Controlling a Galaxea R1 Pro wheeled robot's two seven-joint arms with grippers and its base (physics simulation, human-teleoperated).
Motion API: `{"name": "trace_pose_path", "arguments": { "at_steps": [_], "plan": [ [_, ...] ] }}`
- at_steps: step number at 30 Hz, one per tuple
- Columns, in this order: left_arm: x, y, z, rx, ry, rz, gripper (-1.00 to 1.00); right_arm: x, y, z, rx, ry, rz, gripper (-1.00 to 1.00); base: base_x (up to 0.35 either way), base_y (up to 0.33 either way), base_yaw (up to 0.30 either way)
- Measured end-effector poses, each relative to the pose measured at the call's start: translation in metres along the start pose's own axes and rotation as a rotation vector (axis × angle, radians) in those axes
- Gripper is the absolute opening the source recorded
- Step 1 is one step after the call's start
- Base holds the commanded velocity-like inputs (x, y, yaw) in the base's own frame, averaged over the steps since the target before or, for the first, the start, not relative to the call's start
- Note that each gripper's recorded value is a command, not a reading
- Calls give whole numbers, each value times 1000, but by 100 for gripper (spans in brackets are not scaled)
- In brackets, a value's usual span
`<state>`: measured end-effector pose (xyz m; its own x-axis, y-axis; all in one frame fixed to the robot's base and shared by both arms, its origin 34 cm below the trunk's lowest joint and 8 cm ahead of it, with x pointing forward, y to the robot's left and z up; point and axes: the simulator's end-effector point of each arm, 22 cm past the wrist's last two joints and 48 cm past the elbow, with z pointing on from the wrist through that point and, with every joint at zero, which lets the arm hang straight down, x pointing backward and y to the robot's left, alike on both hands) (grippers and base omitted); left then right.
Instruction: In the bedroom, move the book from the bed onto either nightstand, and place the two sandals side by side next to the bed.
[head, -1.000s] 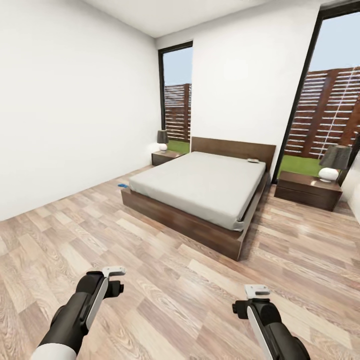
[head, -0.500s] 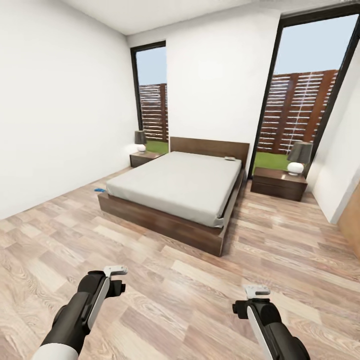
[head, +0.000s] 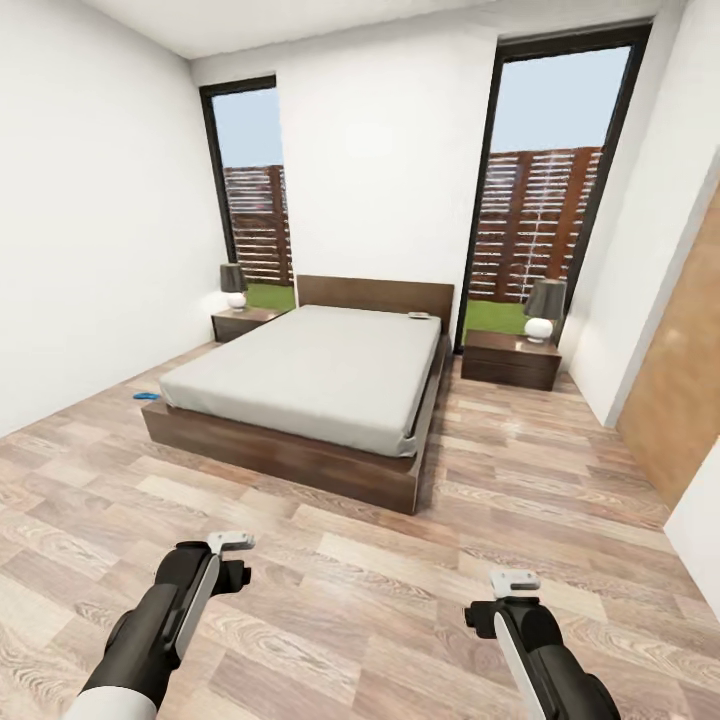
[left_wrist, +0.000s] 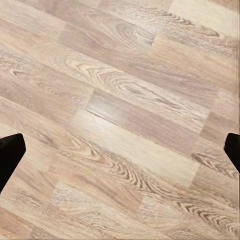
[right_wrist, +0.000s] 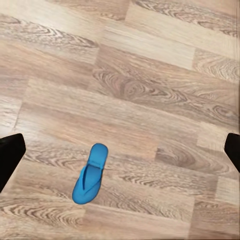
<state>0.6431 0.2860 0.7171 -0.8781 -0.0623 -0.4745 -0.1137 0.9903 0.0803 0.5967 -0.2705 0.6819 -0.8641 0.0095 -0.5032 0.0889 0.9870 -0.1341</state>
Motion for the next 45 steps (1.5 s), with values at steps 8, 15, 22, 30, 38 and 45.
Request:
{"name": "trace_pose_path", "arguments": {
  "at_steps": [8,15,22,30,38,45],
  "plan": [
    [0,0,0,-1,0,0,100,0,0,0,0,0,0,100,14,13,-286],
    [0,0,0,-1,0,1,100,0,0,0,0,0,-1,100,1,1,-286],
    [1,-10,-1,21,-11,4,100,-12,-6,-2,-6,-22,15,100,0,0,-116],
    [-17,-3,-10,21,-77,-18,100,-11,7,-3,-19,-26,0,100,0,0,0],
    [-24,-9,-14,41,-101,-40,100,-1,13,0,-9,-5,-16,100,0,0,0],
    [-25,-9,-14,42,-102,-41,100,-2,13,-1,-5,-8,-16,100,0,0,0]
  ]
}}
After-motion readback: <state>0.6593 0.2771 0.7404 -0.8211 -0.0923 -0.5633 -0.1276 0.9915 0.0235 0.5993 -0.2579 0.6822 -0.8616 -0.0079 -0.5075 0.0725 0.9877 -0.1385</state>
